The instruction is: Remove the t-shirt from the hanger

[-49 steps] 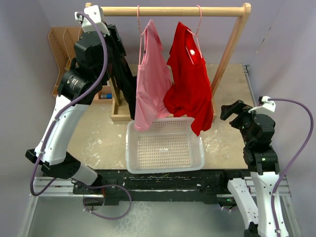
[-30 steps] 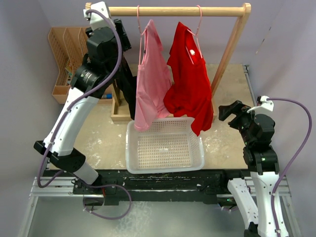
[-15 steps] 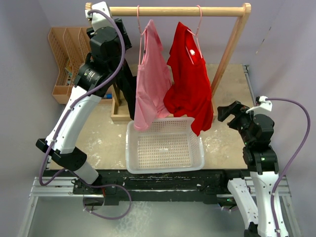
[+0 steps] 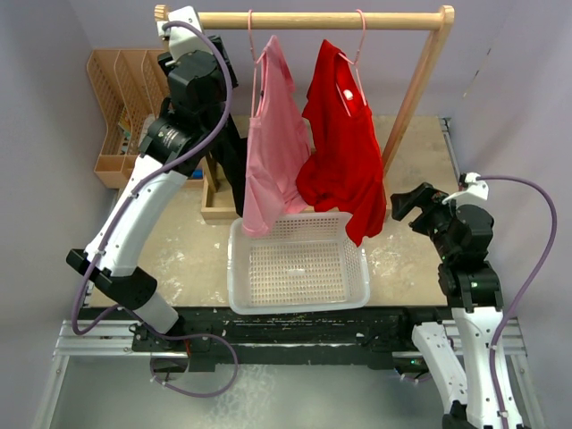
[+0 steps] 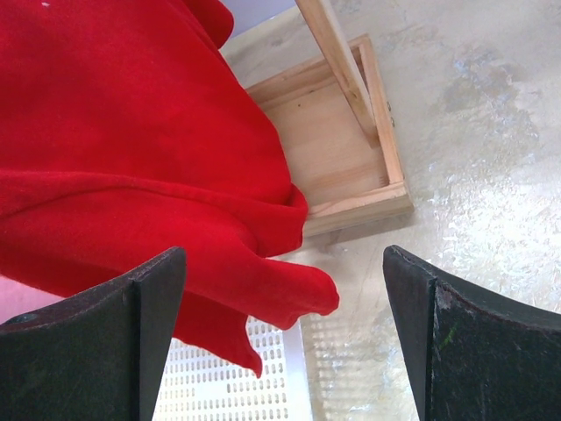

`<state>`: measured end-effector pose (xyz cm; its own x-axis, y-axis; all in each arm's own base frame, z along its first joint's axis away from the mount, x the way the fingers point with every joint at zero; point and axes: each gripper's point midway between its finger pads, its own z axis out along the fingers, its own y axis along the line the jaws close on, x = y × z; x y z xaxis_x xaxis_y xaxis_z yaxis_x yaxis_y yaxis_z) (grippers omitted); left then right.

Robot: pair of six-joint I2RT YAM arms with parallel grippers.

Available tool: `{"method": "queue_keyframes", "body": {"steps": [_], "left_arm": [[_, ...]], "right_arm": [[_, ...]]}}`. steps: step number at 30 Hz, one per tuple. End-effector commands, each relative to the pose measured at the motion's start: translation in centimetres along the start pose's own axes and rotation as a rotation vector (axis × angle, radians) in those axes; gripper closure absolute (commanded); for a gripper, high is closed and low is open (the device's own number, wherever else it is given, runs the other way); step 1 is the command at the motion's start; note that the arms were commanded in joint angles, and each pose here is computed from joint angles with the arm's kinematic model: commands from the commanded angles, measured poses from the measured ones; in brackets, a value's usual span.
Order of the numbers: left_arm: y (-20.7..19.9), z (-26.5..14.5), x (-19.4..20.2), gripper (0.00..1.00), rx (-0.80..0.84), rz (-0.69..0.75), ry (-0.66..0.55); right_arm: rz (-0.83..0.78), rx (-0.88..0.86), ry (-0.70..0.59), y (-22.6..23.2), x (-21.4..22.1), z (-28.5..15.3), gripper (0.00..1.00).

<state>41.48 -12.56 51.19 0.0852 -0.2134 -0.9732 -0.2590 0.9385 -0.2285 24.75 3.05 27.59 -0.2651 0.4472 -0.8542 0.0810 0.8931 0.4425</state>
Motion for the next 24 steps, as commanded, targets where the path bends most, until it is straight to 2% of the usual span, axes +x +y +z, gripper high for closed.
{"method": "queue_keyframes", "body": {"steps": [1, 20, 24], "left_arm": [[1.3, -0.2, -2.7, 0.34, -0.026, -0.05, -0.065], [0.6, 2.2, -1.5, 0.37, -0.04, -0.027, -0.057], [0.6, 2.7, -1.3, 0.4, -0.044, -0.025, -0.06]], "right_arm": [[0.002, -0.033, -0.015, 0.7, -0.4, 0.3, 0.05], [-0.008, -0.028, 0.002, 0.6, -0.1, 0.9, 0.05], [-0.011, -0.02, 0.013, 0.3, 0.2, 1.3, 0.05]]}}
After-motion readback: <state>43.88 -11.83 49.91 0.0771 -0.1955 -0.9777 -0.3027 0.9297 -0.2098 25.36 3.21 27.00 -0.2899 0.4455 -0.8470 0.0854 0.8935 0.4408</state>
